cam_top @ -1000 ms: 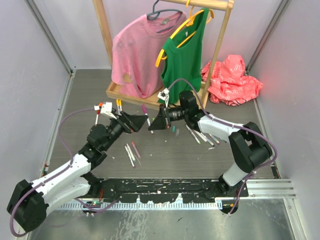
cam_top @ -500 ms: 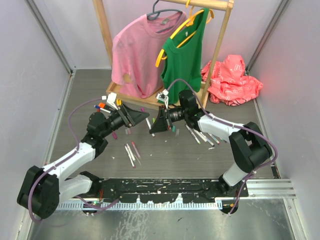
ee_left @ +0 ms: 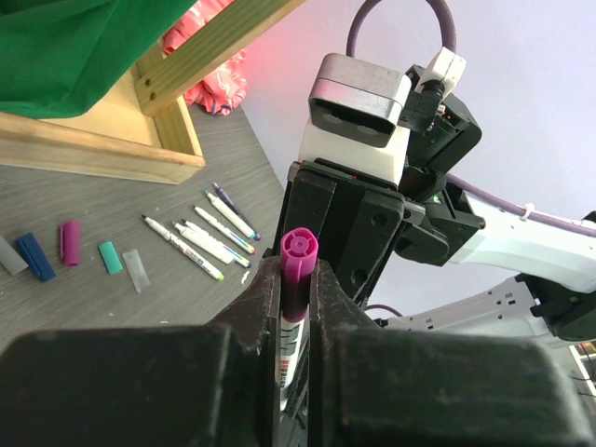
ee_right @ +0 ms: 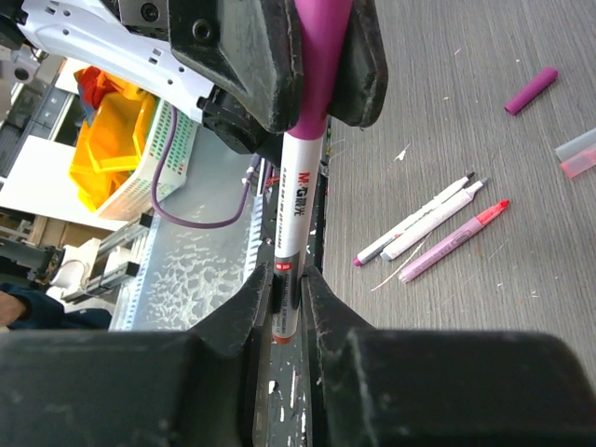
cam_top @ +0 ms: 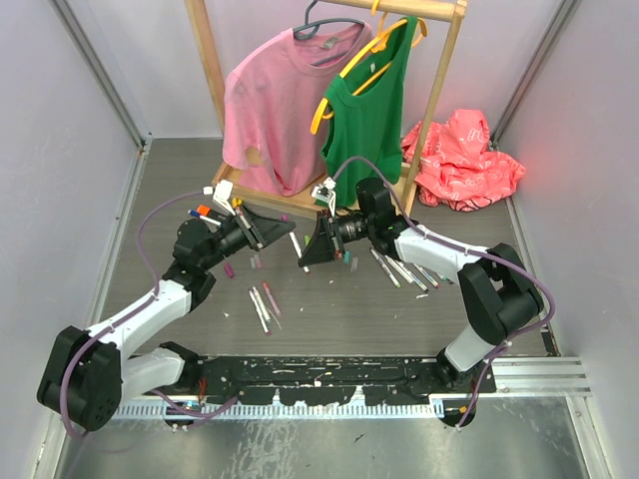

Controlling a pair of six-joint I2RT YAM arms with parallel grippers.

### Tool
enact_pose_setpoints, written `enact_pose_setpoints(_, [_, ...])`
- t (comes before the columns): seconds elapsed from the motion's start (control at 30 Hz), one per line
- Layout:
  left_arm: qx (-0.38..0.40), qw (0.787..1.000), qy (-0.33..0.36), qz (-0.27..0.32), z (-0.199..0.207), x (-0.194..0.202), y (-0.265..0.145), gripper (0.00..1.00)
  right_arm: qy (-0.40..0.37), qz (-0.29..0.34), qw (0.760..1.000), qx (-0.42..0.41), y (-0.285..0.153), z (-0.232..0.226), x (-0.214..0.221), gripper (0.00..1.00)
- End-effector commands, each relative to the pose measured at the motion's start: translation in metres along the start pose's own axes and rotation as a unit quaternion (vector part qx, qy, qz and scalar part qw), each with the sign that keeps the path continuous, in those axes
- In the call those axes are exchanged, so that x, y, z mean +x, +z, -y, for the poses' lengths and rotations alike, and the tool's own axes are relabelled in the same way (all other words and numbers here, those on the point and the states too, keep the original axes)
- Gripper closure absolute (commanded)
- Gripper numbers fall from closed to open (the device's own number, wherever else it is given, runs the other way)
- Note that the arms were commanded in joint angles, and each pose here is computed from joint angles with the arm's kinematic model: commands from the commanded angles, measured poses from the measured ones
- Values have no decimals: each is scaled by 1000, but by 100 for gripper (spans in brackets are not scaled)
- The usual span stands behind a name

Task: Open the pen caps
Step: Pick up the pen from the center of the board, then open the pen cap from the pen.

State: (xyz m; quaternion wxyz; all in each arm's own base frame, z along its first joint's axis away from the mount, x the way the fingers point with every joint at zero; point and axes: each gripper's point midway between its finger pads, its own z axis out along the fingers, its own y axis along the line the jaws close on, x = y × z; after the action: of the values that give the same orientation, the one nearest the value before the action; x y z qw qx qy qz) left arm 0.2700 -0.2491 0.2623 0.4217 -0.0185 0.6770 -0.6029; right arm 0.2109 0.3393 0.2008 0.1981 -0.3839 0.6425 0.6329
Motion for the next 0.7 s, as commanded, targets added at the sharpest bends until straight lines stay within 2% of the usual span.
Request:
enact_pose_setpoints(0.0, [36,999,29,5,23,-14,5,100,-38,1,999,-13,3,-7,-14,99])
enact_pose_setpoints(0.07, [35,999,37,2,22,-13,5,100,-37,1,999,-13,4,-7,-13,97])
enact_pose_setpoints(0.2, [31,998,48,-3,16,-9,4,100,-22,8,1000,-2,4,-3,-14,66])
enact_pose_setpoints(0.3, [35,998,48,-9,13,-3,3,100,-6,24,1000,-1,4,-3,-17,56])
enact_pose_setpoints(0.53, [44,998,44,-20,7,11,4,100,16,51,998,25,5,7,-19,55])
enact_pose_setpoints(0.63, [46,998,46,-18,6,11,5,100,23,54,998,31,5,10,-19,59])
enact_pose_setpoints(0.67, [45,998,47,-18,6,11,5,100,24,54,998,32,5,11,-19,64])
